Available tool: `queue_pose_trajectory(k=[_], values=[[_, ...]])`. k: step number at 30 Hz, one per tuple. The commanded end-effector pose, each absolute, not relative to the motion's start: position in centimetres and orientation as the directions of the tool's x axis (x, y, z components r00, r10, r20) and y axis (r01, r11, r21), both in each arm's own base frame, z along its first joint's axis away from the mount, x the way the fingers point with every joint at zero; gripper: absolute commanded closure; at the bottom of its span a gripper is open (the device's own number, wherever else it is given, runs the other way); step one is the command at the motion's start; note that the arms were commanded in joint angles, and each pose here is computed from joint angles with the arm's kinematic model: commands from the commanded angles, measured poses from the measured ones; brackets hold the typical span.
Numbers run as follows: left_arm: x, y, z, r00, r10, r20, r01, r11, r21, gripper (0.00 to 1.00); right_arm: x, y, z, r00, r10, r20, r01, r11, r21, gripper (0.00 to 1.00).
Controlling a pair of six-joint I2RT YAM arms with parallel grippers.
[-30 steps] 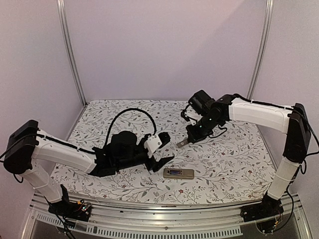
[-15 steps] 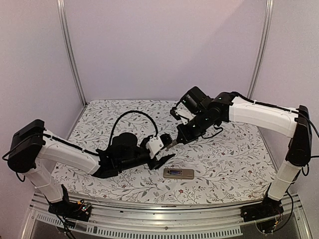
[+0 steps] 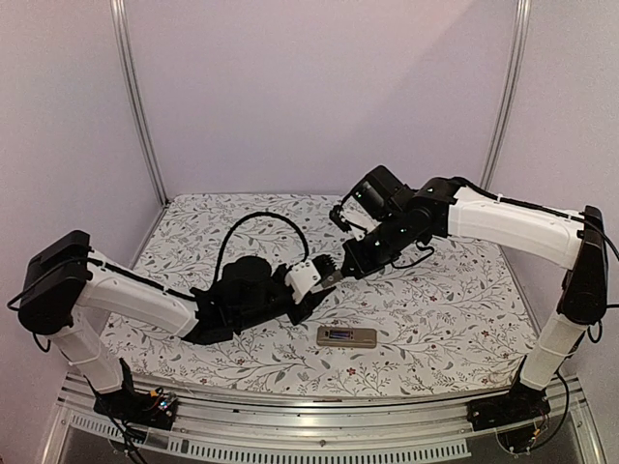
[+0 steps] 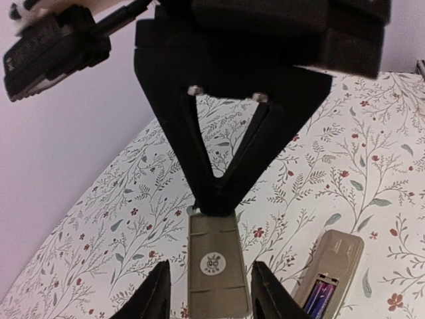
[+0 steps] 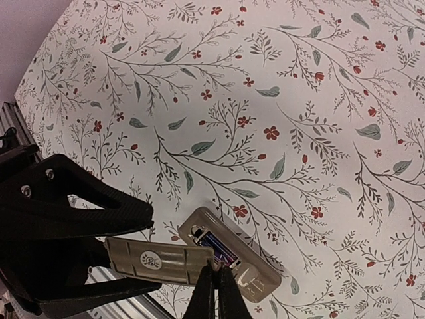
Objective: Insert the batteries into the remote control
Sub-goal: Pass from the right arm to the left
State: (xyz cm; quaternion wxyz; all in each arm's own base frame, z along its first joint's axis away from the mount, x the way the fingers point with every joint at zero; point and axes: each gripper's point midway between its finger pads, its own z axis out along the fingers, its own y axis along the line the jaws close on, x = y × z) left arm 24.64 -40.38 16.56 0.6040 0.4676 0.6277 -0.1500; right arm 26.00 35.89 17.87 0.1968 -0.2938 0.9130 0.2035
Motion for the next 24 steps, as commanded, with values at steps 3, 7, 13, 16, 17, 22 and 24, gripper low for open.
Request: queue_pose_trajectory(k=[3,7,13,16,17,22,24], values=[[25.6,-40.4,16.1,0.144,0.434,-0.889,0.75,0.538,0.384,0.62,25.8,36.4,20.1,-0.733,-0.432,-0.526,-0.626,0.731,0.271,1.0],[25.6,-40.3,16.1,0.14,0.43,-0.892,0.751,0.541,0.379,0.66,25.9,36.5,20.0,-0.733,-0.433,-0.524,-0.626,0.732,0.271,1.0],[25.5,-40.2,16.0,0.136,0.431,-0.892,0.751,0.543,0.376,0.78,26.0,36.5,19.9,-0.732,-0.435,-0.525,-0.627,0.731,0.268,1.0],[25.4,-40.2,16.2,0.136,0.425,-0.895,0.753,0.543,0.373,0.82,26.0,36.6,19.9,-0.731,-0.435,-0.526,-0.628,0.731,0.268,1.0],[25.5,-40.2,16.3,0.136,0.424,-0.896,0.753,0.544,0.372,0.82,26.0,36.6,20.0,-0.729,-0.435,-0.528,-0.629,0.73,0.268,1.0],[25.4,-39.9,17.4,0.135,0.392,-0.91,0.749,0.561,0.353,0.86,26.4,36.7,21.3,-0.714,-0.415,-0.564,-0.633,0.726,0.267,0.71],[25.1,-39.8,18.4,0.141,0.36,-0.922,0.753,0.566,0.335,0.86,26.4,36.8,23.0,-0.685,-0.401,-0.608,-0.652,0.71,0.266,0.59]])
